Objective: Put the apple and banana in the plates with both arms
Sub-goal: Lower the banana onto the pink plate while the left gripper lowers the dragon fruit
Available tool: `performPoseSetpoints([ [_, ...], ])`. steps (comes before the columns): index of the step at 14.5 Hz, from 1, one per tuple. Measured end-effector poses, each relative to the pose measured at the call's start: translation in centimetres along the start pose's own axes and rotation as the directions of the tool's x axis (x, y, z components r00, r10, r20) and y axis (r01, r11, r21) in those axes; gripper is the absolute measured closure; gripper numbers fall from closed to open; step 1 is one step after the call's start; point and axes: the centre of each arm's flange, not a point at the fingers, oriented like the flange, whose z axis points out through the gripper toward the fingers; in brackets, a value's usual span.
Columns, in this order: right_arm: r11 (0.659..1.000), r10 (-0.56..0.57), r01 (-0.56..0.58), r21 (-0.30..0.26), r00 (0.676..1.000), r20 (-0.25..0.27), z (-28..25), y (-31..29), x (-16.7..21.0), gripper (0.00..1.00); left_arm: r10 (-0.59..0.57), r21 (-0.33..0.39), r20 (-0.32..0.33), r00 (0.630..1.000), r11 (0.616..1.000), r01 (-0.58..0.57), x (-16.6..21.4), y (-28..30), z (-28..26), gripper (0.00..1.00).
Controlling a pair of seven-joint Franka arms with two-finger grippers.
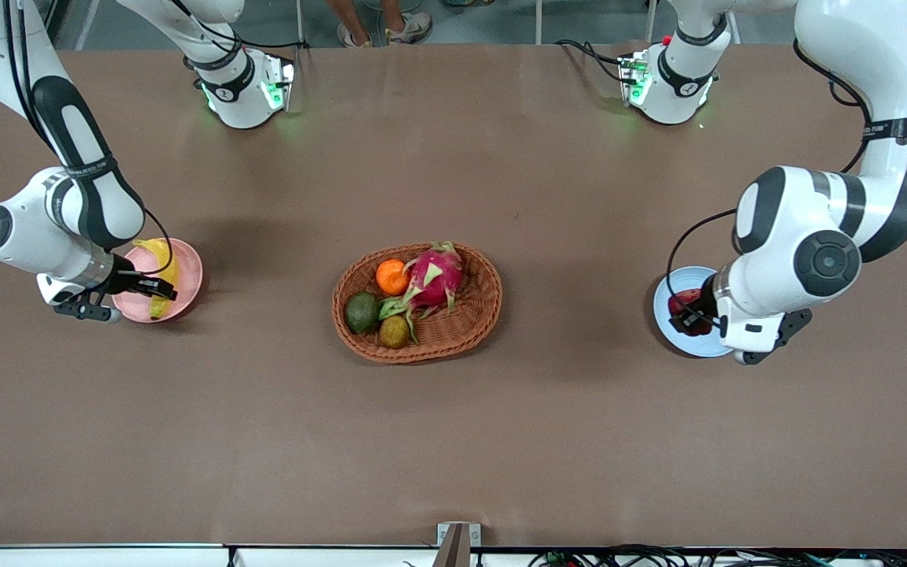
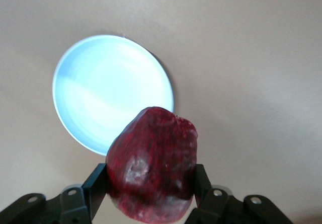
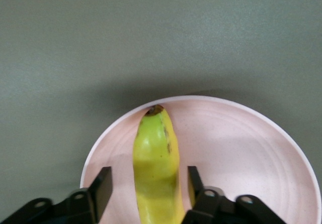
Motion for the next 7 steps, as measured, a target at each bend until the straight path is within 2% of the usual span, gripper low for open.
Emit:
performPoseSetpoints([
  [2,1.000,-0.009,0.008,0.018,0.999,0.037,-0.9,-0.5,0.7,0.07,0.084,-0.005,-0.027,0.996,0.996,-0.084,1.3,-2.0,1.9,0.27],
  [3,0.999,-0.016,0.014,0.030,0.998,0.060,-2.0,-0.8,1.5,0.00,0.117,-0.001,-0.045,0.992,0.993,-0.117,1.8,-2.8,3.0,0.27],
  [5,0.998,-0.038,0.033,0.058,0.995,0.095,-5.8,-1.7,3.7,0.00,0.169,0.006,-0.071,0.983,0.986,-0.169,2.4,-4.1,5.0,0.27],
  [7,0.995,-0.064,0.056,0.077,0.992,0.108,-10.9,-2.6,5.8,0.00,0.194,0.004,-0.077,0.978,0.981,-0.195,2.9,-4.8,7.3,0.27],
])
